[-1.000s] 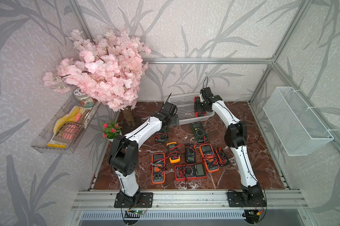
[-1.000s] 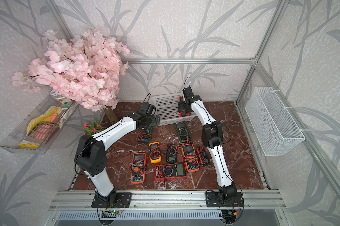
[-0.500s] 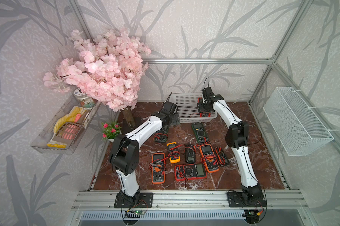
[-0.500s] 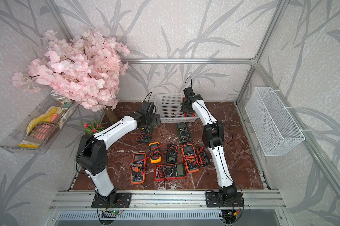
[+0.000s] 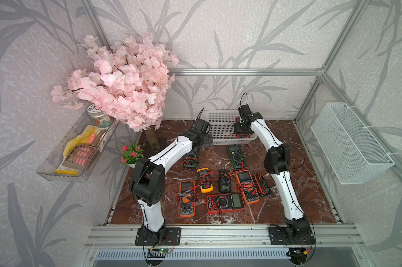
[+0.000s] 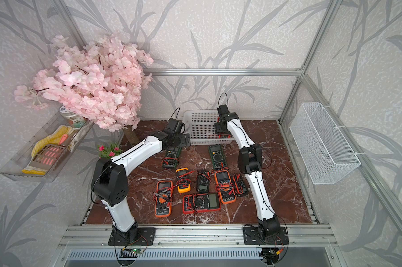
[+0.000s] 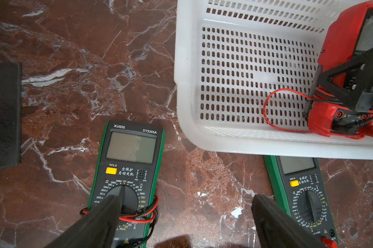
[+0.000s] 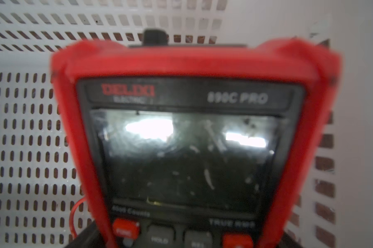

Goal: Put the multimeter into the basket
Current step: Place the multimeter in the basket, then pick up the multimeter from the center of the board, then place the multimeter in the basket, then move the multimeter to the center of the board.

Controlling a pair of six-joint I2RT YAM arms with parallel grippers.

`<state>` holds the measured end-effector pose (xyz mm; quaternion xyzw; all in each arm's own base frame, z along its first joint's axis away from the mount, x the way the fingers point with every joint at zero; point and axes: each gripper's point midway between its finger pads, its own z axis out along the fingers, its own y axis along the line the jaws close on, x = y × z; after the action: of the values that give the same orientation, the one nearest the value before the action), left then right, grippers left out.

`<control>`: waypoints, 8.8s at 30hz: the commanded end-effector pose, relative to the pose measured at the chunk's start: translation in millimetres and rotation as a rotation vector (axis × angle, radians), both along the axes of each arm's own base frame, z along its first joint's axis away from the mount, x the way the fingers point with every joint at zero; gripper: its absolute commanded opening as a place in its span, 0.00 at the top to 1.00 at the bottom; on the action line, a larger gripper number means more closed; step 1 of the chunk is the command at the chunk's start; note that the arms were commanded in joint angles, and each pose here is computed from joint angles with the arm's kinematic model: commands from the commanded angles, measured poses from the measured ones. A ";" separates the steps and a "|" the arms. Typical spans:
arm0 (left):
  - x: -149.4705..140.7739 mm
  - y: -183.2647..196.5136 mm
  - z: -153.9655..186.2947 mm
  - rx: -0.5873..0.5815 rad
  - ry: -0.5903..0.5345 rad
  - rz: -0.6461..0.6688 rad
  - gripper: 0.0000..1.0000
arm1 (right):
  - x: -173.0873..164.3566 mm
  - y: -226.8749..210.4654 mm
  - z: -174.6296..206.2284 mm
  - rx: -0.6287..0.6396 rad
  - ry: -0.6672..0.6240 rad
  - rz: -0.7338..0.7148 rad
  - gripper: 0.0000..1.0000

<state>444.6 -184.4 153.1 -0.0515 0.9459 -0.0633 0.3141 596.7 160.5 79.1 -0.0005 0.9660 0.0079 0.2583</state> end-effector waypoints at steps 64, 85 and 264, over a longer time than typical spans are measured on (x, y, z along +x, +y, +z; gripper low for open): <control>-52.1 14.7 -7.2 -0.173 0.028 0.116 0.00 | -203.2 42.6 -22.5 0.092 0.225 0.210 0.01; -51.2 11.3 -15.1 -0.177 0.043 0.105 0.00 | -213.0 49.2 -65.7 -0.067 0.324 0.232 0.07; -45.3 1.8 -1.4 -0.249 0.074 0.103 0.00 | -229.7 -4.4 120.8 0.150 -0.026 0.051 0.02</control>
<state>406.9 -185.4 146.9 -0.1286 0.9408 -0.1543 0.2729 378.1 153.7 187.5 -0.0167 0.9689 0.0451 0.2428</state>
